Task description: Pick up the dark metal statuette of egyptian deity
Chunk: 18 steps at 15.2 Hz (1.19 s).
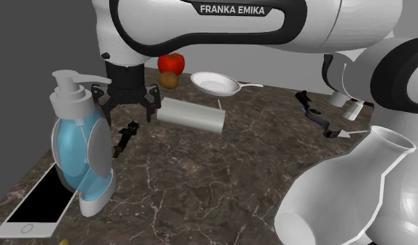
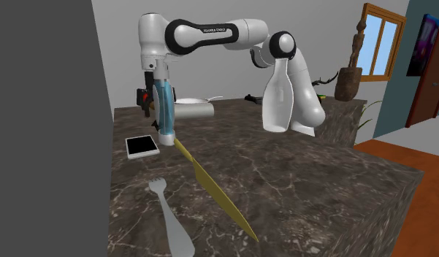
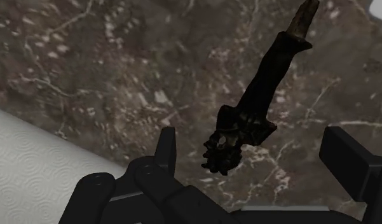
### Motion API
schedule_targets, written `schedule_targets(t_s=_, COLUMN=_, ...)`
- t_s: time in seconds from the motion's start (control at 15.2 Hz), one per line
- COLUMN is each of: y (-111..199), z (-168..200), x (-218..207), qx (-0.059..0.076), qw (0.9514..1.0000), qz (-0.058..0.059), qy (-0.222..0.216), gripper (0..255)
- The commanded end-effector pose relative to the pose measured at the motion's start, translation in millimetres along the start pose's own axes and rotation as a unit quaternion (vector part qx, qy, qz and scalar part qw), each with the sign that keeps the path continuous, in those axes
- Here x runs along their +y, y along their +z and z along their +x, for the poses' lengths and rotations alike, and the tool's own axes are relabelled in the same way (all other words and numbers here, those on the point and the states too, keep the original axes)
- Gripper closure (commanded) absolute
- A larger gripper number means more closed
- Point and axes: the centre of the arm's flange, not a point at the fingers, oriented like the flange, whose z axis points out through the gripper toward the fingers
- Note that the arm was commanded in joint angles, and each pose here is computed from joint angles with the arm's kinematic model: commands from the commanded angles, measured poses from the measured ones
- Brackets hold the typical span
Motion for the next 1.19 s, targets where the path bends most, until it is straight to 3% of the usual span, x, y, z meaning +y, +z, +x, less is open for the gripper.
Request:
schedule_targets(t_s=0.0, y=4, z=0, x=-7, qx=0.000, qw=1.0000, qz=0.001, qy=0.002, gripper=0)
schedule_targets(t_s=0.53, y=39, z=0, x=-7, qx=0.000, qw=1.0000, qz=0.001, qy=0.002, gripper=0)
schedule_targets(t_s=0.59, y=39, z=-1, x=-7, qx=0.000, qw=1.0000, qz=0.001, qy=0.002, gripper=255)
schedule_targets(t_s=1.12, y=39, z=0, x=-7, qx=0.000, qw=1.0000, qz=0.001, qy=0.002, gripper=255)
